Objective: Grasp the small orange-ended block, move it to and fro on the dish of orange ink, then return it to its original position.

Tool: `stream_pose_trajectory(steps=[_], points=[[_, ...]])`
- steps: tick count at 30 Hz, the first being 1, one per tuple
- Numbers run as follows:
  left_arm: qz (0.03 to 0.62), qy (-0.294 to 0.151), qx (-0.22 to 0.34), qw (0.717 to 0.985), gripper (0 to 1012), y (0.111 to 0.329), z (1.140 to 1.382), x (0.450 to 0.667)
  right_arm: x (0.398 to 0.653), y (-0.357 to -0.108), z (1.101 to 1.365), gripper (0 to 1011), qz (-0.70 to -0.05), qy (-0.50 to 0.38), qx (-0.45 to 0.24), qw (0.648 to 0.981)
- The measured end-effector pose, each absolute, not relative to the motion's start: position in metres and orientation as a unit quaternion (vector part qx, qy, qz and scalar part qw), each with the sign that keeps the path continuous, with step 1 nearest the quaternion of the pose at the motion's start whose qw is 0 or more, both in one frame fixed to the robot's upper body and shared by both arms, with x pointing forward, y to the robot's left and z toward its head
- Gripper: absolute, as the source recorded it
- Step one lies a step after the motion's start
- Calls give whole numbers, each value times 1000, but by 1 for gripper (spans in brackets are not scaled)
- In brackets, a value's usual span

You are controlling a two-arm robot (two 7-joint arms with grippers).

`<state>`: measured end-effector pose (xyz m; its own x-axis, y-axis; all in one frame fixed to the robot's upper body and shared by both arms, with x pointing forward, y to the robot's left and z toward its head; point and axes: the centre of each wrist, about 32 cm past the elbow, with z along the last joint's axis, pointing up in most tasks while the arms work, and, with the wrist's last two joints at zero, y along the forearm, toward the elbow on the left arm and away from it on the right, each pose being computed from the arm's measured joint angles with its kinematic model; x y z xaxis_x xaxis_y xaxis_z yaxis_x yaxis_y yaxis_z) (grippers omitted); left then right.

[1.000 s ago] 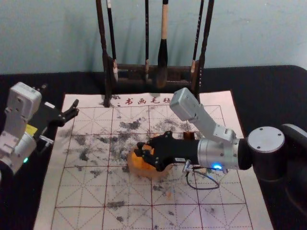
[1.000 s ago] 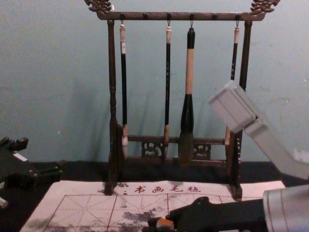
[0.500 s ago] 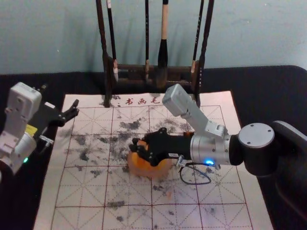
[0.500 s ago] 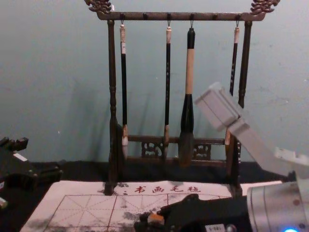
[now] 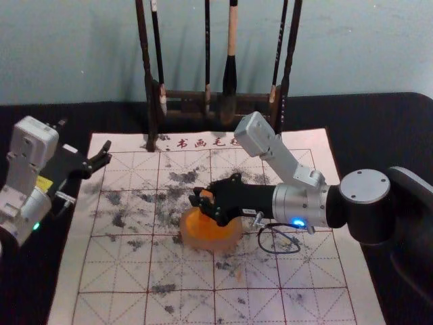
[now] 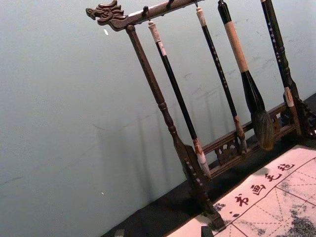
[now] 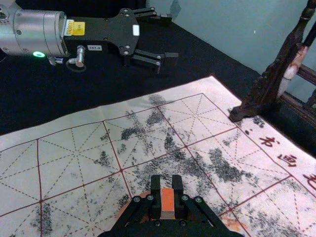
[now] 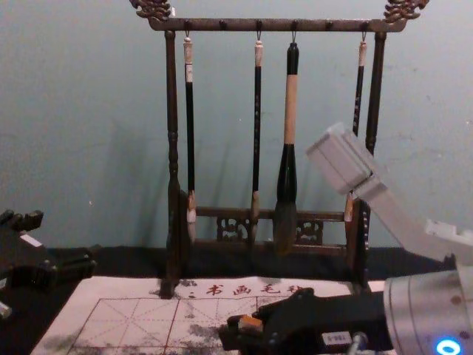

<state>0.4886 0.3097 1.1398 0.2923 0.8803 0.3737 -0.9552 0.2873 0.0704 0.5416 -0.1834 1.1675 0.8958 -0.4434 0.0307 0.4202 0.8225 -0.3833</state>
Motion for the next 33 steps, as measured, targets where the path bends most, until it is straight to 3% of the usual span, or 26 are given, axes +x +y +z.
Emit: stream_pose_trajectory(steps=[19,33], points=[[580,-132,141,791,1001,310,1140,489,539,-191,1171,111,-242,30,-192,951],[580,-132,142,791,1001,310,1140,489,527,-201,1198,111,-273,52,-144,950]])
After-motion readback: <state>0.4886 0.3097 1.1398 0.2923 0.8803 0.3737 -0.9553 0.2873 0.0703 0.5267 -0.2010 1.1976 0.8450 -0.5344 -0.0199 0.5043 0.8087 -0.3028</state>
